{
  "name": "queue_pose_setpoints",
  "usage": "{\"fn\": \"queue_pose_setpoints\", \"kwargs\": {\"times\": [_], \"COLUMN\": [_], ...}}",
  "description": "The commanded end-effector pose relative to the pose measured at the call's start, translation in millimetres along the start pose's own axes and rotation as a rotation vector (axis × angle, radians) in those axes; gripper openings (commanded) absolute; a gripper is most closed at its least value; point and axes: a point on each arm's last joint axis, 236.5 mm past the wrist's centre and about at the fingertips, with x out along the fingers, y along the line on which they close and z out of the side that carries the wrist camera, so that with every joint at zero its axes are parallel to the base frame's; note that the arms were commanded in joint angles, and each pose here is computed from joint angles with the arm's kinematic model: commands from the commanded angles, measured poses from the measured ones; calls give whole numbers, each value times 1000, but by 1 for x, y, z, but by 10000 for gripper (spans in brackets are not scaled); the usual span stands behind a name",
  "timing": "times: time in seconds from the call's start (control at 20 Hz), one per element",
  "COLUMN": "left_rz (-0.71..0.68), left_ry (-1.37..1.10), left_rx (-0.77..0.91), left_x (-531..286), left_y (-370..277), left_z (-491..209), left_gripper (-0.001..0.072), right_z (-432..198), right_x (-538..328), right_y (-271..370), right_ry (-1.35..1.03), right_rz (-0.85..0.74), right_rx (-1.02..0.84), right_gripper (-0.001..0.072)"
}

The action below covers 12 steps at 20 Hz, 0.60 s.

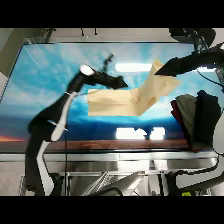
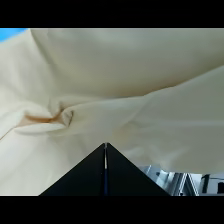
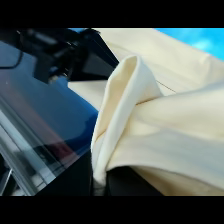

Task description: Fold the shirts.

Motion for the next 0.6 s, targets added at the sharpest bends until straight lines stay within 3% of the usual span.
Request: {"fn": "queue_pose_setpoints", "kwargs": {"times": [0.0, 0.2, 0.25, 0.3, 0.4, 0.45, 0.5, 0.55], "left_rz": [44, 158, 174, 187, 197, 192, 188, 183], "left_ry": [-120, -285, -299, -305, -288, -272, -259, -245], "left_rx": [90, 85, 66, 49, 28, 12, 0, 2], "left_x": [-155, -286, -301, -313, -324, -324, -322, -318], "left_y": [-25, -24, -20, -14, -3, 1, 4, 7], "left_z": [35, 40, 33, 25, 5, -4, -14, -21], "left_gripper": [14, 15, 15, 15, 15, 15, 15, 15], "right_z": [24, 23, 12, -2, -23, -31, -37, -39], "right_x": [51, 187, 232, 277, 349, 374, 389, 390], "right_y": [42, 79, 82, 84, 101, 114, 122, 125], "right_ry": [-49, -29, -9, 8, -22, -52, -63, -56], "right_rz": [79, 140, 145, 145, 167, 187, 192, 193], "right_rx": [-14, -31, -20, -8, -29, -57, -63, -69], "right_gripper": [19, 20, 82, 337, 355, 414, 604, 653]}}
